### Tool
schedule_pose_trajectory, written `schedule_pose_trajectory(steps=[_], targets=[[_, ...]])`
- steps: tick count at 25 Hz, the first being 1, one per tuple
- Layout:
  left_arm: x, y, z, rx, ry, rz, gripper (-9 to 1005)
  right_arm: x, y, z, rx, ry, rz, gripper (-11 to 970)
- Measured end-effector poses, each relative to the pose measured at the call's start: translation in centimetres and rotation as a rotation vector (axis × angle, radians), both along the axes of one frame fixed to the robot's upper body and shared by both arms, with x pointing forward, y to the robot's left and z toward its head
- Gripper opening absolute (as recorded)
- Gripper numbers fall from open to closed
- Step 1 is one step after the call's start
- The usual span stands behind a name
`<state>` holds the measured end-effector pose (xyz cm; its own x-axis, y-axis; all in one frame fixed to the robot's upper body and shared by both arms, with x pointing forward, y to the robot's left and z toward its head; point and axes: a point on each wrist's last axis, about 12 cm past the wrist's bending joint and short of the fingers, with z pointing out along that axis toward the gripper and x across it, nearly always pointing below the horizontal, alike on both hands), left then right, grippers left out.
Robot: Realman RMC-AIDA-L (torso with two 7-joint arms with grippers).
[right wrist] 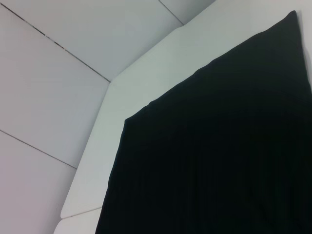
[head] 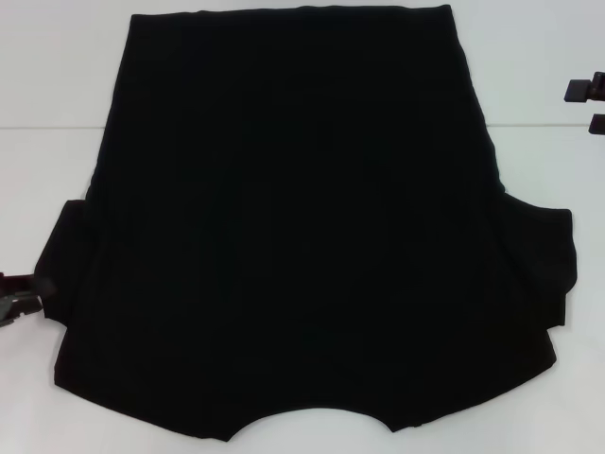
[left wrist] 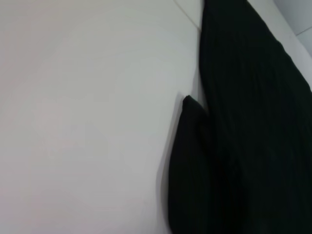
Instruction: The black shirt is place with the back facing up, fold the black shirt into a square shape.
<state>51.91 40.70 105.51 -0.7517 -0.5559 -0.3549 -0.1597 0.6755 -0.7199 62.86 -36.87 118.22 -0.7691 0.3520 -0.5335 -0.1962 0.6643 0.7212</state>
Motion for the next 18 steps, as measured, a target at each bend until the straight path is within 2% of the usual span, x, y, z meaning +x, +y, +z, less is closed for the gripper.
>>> schedule_pose_trajectory(steps=[15, 18], targets=[[0.8, -1.2, -0.3, 0.009, 0.019, -0.047, 359, 0.0, 0.0, 0.1, 0.011, -0.004, 0.001, 883], [0.9, -1.2, -0.2, 0.012, 0.019, -0.049, 244, 0.0, 0.0, 0.1, 0.012, -0.004, 0.000, 883]])
